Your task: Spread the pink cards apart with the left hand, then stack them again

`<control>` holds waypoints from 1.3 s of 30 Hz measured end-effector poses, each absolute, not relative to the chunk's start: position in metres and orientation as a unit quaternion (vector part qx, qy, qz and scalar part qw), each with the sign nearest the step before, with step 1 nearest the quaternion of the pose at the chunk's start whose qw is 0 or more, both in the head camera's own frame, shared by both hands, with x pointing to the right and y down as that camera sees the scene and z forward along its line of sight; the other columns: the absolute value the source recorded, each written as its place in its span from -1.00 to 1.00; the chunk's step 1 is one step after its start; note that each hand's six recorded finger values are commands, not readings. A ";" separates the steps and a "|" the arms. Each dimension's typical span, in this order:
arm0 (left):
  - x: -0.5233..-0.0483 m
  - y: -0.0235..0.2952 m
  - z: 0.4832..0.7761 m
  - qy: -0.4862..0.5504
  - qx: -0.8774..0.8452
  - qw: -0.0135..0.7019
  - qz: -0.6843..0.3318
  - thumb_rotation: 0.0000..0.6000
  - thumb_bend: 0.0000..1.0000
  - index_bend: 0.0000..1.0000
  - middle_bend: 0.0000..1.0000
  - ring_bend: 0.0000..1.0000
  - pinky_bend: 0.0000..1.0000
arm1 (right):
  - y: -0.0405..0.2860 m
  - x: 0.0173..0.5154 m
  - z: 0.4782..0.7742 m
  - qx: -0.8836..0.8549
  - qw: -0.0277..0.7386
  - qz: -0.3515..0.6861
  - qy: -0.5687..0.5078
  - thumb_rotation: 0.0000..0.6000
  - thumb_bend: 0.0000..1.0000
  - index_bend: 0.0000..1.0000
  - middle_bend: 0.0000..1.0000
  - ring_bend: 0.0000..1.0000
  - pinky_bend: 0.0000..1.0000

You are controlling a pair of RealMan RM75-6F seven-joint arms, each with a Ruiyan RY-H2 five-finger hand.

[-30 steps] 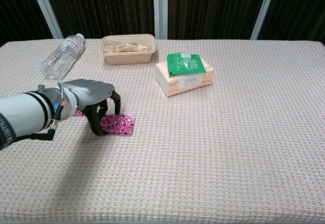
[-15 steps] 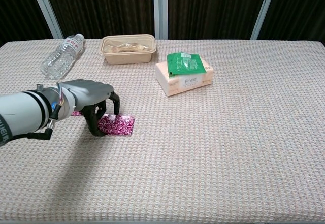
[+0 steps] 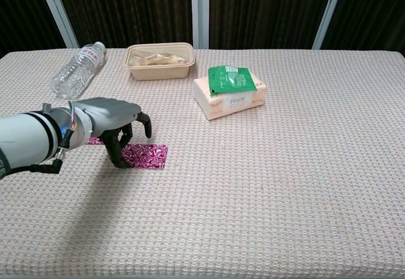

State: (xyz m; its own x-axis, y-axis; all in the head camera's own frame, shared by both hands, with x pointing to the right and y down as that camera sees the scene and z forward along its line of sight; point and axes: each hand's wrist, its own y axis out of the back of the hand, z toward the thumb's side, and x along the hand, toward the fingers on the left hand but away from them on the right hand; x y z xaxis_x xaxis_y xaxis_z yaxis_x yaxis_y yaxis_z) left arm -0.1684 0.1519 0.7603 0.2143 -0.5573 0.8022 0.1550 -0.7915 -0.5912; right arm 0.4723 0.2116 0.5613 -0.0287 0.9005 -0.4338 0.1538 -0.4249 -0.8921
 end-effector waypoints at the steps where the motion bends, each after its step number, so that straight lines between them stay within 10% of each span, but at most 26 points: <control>1: -0.171 0.149 0.758 0.146 -0.721 0.294 -0.610 1.00 -0.48 -0.36 0.69 0.70 0.81 | 0.211 0.472 0.561 -0.617 0.324 0.576 -0.427 0.96 -0.68 -0.98 -0.76 -1.00 -0.81; 16: -0.257 0.126 0.767 0.202 -0.659 0.283 -0.667 1.00 -0.48 -0.29 0.69 0.70 0.81 | 0.208 0.466 0.563 -0.623 0.328 0.569 -0.424 0.96 -0.67 -0.99 -0.76 -1.00 -0.81; 39: -0.261 0.124 0.791 0.208 -0.647 0.272 -0.681 1.00 -0.48 -0.24 0.70 0.70 0.81 | 0.208 0.466 0.560 -0.620 0.329 0.572 -0.425 0.98 -0.68 -0.99 -0.76 -1.00 -0.81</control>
